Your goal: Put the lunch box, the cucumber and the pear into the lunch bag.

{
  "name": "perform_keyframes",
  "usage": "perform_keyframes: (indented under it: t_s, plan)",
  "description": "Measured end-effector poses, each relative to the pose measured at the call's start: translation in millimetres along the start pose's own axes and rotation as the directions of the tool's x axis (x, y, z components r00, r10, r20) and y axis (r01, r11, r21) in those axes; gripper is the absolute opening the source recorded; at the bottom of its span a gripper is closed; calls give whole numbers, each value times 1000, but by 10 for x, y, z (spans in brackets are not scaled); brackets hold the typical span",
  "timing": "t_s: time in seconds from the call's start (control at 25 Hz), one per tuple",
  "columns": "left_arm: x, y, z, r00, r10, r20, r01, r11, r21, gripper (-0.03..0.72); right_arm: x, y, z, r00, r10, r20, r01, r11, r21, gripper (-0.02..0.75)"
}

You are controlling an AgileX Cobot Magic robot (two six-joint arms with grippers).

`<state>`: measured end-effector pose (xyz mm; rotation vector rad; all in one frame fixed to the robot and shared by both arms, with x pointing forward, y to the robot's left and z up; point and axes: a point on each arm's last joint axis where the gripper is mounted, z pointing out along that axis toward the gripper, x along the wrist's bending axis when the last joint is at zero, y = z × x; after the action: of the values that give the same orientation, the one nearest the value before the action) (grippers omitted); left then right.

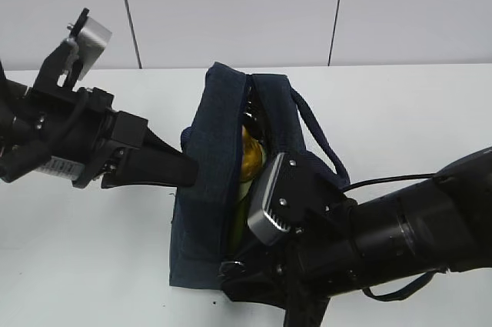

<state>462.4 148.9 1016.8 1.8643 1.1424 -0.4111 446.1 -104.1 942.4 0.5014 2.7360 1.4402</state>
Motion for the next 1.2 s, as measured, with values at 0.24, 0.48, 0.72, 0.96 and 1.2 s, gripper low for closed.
perform_keyframes:
  t_s: [0.24,0.48,0.72,0.96,1.2]
  plan:
    - [-1,1,0,1000,-1,1,1,1000,-1,-13,61,110,-143,999,-33,27,34,999,-41,6]
    - [-2,1,0,1000,-1,2,1,1000,-1,-13,97,228,-296,994,-72,85,79,994,-74,6]
    - [-9,-6,0,1000,-1,10,1,1000,6,-13,116,319,-400,990,-63,128,78,990,-119,6]
    - [-35,-38,-2,999,29,40,-31,999,40,48,100,337,-427,987,-41,158,62,990,-130,6]
    - [-68,-69,-6,995,59,78,-65,995,74,370,84,391,-438,985,-45,167,70,987,-143,6]
